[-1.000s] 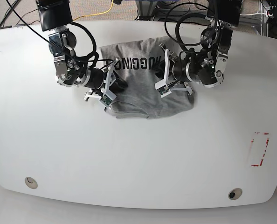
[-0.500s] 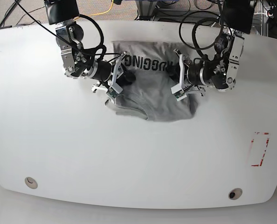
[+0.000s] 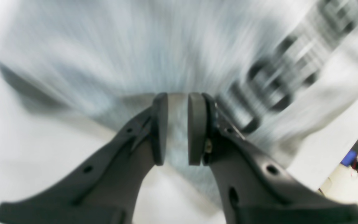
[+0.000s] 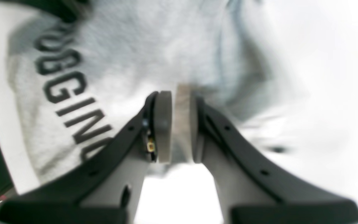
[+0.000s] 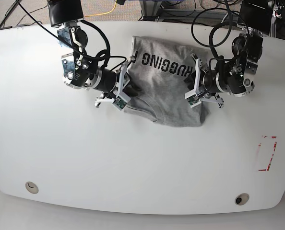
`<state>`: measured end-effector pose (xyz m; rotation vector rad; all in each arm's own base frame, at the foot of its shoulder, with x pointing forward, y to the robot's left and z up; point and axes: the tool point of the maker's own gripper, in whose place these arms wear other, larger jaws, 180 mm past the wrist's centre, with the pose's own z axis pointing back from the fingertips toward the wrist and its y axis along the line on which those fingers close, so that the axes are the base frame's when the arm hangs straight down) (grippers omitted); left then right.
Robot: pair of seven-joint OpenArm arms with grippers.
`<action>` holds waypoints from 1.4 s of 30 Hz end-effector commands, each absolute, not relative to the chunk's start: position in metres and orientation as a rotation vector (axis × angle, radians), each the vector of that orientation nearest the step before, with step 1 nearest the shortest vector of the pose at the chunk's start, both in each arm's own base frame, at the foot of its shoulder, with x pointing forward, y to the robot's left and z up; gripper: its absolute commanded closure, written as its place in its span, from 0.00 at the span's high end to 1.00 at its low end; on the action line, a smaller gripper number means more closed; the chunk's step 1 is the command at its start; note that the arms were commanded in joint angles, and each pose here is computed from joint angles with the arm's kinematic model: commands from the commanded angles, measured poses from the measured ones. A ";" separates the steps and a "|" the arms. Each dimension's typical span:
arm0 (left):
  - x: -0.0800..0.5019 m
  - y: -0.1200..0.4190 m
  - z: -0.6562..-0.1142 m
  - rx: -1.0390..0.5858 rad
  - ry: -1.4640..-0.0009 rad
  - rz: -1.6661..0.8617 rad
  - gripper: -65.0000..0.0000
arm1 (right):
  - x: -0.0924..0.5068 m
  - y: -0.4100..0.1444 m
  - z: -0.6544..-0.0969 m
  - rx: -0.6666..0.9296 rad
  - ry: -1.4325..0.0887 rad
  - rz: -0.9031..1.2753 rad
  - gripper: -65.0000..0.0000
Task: Layout the t-shirt on the table in an organized manner, then fold the t-shirt properly
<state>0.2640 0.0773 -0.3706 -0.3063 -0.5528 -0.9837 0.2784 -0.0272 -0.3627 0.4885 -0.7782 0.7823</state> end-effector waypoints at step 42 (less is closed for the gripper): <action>0.259 -0.069 -0.407 -0.718 -0.784 -0.252 0.16 | 0.284 -0.178 -0.330 0.156 -0.826 0.571 0.15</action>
